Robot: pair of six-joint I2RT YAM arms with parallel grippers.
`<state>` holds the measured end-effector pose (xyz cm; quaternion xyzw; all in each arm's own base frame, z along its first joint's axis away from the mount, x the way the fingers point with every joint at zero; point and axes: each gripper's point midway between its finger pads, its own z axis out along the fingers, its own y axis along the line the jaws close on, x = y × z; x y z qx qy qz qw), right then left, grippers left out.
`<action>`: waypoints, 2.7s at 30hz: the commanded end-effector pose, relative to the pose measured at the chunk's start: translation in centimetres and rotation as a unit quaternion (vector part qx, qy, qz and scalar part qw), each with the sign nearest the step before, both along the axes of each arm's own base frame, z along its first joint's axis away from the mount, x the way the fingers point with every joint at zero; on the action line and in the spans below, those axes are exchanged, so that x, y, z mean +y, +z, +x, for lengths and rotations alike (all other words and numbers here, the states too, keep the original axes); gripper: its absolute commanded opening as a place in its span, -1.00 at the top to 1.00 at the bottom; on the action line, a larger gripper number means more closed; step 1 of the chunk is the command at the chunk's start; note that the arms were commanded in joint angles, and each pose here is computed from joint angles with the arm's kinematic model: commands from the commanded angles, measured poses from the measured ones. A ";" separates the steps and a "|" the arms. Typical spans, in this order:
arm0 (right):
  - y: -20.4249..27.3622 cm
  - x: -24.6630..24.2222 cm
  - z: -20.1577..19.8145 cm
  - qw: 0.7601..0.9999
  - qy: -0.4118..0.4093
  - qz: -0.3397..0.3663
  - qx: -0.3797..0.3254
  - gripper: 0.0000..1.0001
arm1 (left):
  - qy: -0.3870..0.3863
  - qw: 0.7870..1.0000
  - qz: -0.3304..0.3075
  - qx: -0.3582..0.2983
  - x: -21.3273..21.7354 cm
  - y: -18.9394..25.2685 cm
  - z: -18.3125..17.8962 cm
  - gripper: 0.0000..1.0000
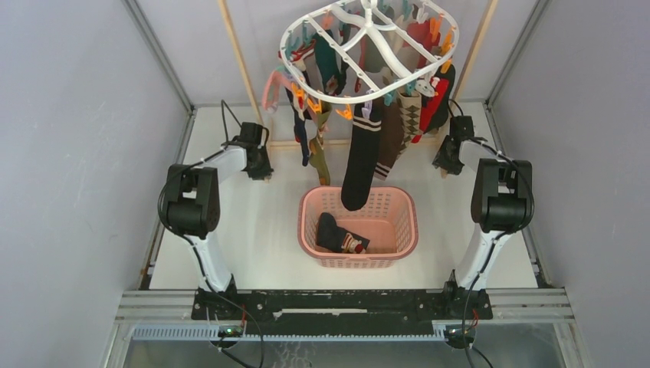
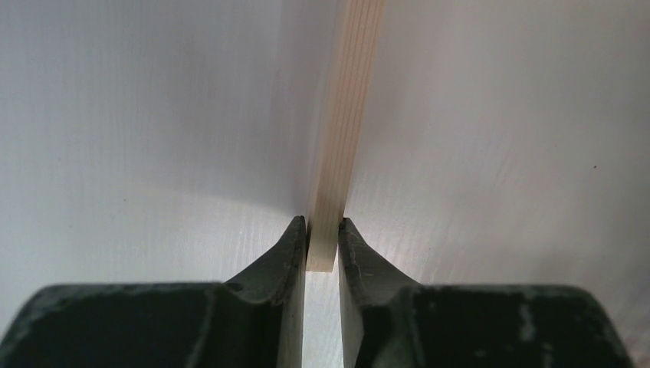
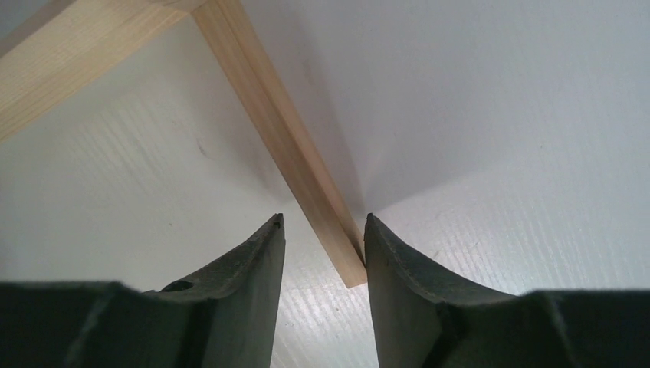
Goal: Remove the socks clipped to the hanger
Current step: Move the clothesline to the center of the board.
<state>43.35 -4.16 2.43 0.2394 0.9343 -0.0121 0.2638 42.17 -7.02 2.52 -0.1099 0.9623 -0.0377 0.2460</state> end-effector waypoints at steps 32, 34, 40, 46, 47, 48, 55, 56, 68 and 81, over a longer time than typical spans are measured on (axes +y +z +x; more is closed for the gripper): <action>-1.2 2.7 -6.4 0.997 0.036 -0.021 0.066 0.51 | 0.029 0.998 -0.029 -0.046 -0.3 2.5 -6.4 0.99; -1.1 2.8 -7.1 0.997 0.036 -0.019 0.065 0.51 | 0.029 0.998 -0.030 -0.045 -0.3 2.3 -7.1 0.99; -1.2 3.1 -8.9 0.997 0.035 -0.014 0.063 0.50 | 0.032 0.998 -0.030 -0.047 -0.7 2.1 -8.7 0.99; -1.4 3.2 -10.2 0.997 0.036 -0.011 0.061 0.49 | 0.028 0.998 -0.030 -0.054 -1.3 2.5 -9.8 0.98; -1.2 3.2 -10.2 0.998 0.035 -0.009 0.060 0.49 | 0.027 0.998 -0.030 -0.055 -1.3 2.5 -9.9 0.96; -1.1 3.2 -10.3 0.998 0.035 -0.007 0.057 0.47 | 0.027 0.998 -0.030 -0.056 -1.4 2.6 -10.0 0.91; 1.1 3.7 -10.9 0.998 0.034 0.033 0.028 -0.14 | 0.009 0.998 -0.024 -0.062 -1.7 4.1 -10.2 0.16; 1.6 3.6 -11.1 0.999 0.033 0.032 0.018 -0.16 | 0.009 0.997 -0.025 -0.068 -1.8 4.6 -10.2 0.10; 14.9 6.8 -15.7 0.977 0.064 0.081 -0.185 -0.35 | 0.008 0.984 -0.063 -0.166 -3.5 12.1 -11.7 -0.96; 25.6 20.3 -23.2 0.859 0.333 0.224 -0.318 -0.30 | -0.054 0.963 -0.107 -0.240 -7.8 18.8 -16.6 -1.00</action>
